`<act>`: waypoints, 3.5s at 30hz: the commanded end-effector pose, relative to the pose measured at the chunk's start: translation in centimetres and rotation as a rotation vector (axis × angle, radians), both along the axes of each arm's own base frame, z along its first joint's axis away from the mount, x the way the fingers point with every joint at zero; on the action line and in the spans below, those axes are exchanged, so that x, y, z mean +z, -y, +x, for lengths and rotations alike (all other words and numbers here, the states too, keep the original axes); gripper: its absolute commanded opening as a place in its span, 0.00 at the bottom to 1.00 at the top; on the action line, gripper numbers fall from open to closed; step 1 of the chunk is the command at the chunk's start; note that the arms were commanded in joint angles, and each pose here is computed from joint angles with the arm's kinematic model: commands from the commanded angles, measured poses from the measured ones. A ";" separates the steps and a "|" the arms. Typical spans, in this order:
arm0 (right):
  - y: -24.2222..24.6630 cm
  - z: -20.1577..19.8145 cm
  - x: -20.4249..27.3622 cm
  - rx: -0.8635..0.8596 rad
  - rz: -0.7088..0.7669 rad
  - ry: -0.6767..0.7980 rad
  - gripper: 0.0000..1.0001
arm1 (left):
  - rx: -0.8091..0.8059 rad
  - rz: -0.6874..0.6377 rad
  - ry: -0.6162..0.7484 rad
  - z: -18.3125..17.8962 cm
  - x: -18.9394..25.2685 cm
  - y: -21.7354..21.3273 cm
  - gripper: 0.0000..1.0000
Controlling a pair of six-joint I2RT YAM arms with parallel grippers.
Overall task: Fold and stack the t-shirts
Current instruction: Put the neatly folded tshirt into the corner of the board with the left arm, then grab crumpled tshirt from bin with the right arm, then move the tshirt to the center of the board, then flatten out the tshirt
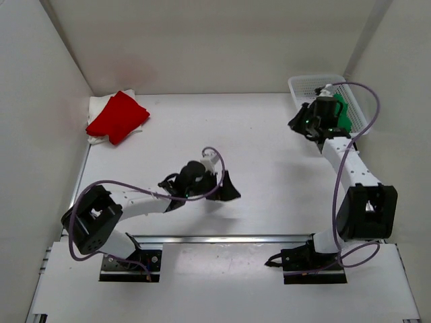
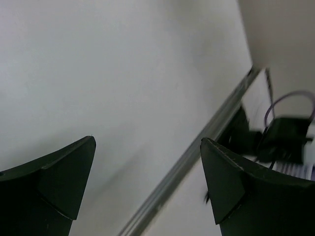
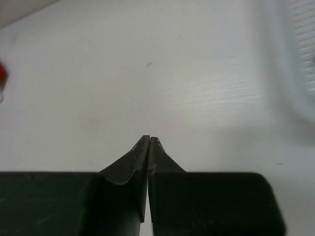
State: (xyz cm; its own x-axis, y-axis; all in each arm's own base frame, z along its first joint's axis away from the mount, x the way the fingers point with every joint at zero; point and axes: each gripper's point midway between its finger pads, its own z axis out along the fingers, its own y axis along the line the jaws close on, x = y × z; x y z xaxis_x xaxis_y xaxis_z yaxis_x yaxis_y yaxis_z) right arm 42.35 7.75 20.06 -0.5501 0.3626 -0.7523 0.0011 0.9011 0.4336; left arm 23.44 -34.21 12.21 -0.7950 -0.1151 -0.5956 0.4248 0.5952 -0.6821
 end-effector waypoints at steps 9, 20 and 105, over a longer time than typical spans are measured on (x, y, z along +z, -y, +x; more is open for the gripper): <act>19.1 8.3 -1.3 -0.415 -0.170 -0.086 0.08 | -0.341 -0.056 -0.055 -11.3 -4.5 1.0 0.54; 26.4 13.1 -8.2 -0.485 -0.221 -0.232 0.50 | -0.269 -0.048 -0.061 -10.4 -5.6 -2.1 0.51; -17.9 -8.4 -11.9 0.445 -0.080 -0.126 0.53 | 0.428 0.172 -0.068 5.5 -7.2 -14.1 0.76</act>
State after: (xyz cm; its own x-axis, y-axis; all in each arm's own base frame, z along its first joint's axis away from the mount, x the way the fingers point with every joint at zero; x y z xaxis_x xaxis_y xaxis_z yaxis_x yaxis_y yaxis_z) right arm 33.01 24.28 8.50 -0.7632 0.0913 -0.6396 -0.2941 0.8323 0.4698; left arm 27.76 -20.14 4.79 -0.7555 -0.3546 -0.5508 0.0674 0.7943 -0.6038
